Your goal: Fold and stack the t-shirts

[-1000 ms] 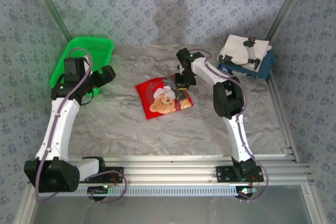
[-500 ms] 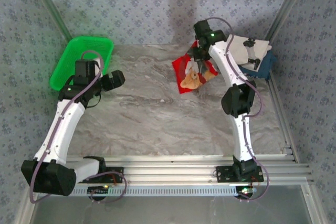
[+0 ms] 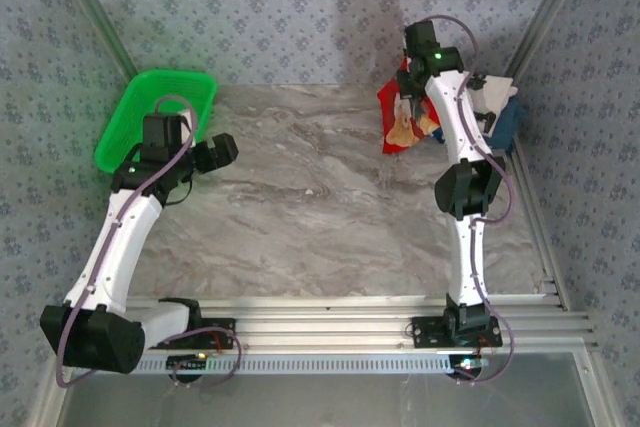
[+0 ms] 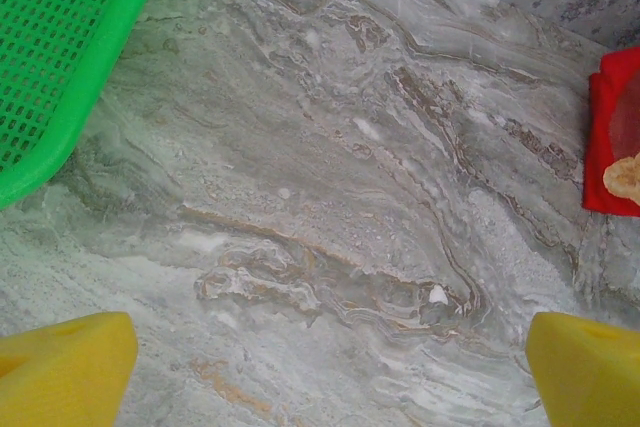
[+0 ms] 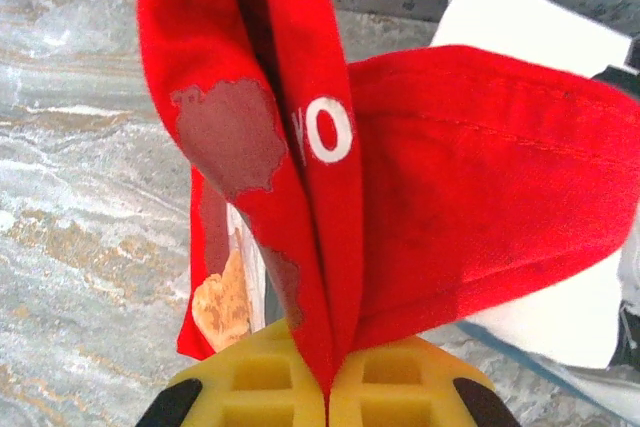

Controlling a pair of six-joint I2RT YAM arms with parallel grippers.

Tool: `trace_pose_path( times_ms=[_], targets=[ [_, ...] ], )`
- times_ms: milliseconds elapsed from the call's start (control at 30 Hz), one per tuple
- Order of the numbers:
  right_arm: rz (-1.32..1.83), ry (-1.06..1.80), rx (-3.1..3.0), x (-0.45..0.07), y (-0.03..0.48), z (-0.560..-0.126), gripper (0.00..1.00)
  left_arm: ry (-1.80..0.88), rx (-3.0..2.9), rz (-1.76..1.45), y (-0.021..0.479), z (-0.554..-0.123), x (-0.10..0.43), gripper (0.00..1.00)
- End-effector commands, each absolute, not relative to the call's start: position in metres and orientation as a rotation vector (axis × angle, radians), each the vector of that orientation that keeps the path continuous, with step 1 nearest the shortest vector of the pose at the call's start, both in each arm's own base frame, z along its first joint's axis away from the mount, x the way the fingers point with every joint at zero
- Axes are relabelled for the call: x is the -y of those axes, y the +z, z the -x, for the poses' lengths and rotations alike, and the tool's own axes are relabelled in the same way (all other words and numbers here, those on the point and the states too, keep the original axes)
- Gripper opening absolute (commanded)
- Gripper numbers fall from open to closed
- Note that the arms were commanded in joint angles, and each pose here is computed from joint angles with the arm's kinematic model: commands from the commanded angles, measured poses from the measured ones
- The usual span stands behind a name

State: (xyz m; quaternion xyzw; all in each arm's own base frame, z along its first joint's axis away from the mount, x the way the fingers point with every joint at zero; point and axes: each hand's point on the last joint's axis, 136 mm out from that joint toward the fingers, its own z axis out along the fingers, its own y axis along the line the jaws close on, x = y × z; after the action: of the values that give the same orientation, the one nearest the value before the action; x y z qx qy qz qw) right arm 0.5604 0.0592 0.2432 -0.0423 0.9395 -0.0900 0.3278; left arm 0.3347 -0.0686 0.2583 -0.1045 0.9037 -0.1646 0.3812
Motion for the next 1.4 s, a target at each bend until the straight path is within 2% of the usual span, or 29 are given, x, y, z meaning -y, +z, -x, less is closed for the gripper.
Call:
trace_pose_path(
  times_ms=[0,267,467,667,867,1133,1367],
  targets=[
    [0.083,-0.22,-2.303,-0.049,0.287,-0.579,0.0,-0.391,-2.292,0.247,0.261,-0.34,0.068,0.99],
    [0.054,-0.214,-2.192,-0.027,0.318,-0.593,0.0,-0.351,-2.309,0.257,0.256,-0.339,0.062,1.0],
    [0.004,-0.2,-2.106,0.008,0.341,-0.603,0.0,-0.338,-2.323,0.263,0.253,-0.337,0.061,1.0],
    [-0.052,-0.199,-2.081,0.048,0.342,-0.61,0.0,-0.325,-2.351,0.268,0.248,-0.331,0.059,1.0],
    [-0.126,-0.191,-2.095,0.093,0.322,-0.617,0.0,-0.319,-2.372,0.275,0.243,-0.328,0.058,1.0],
    [-0.268,-0.158,-2.171,0.148,0.269,-0.619,0.0,-0.323,-2.389,0.298,0.235,-0.322,0.057,1.0],
    [-0.355,-0.15,-2.235,0.178,0.233,-0.612,0.0,-0.317,-2.406,0.317,0.23,-0.319,0.056,1.0]
  ],
)
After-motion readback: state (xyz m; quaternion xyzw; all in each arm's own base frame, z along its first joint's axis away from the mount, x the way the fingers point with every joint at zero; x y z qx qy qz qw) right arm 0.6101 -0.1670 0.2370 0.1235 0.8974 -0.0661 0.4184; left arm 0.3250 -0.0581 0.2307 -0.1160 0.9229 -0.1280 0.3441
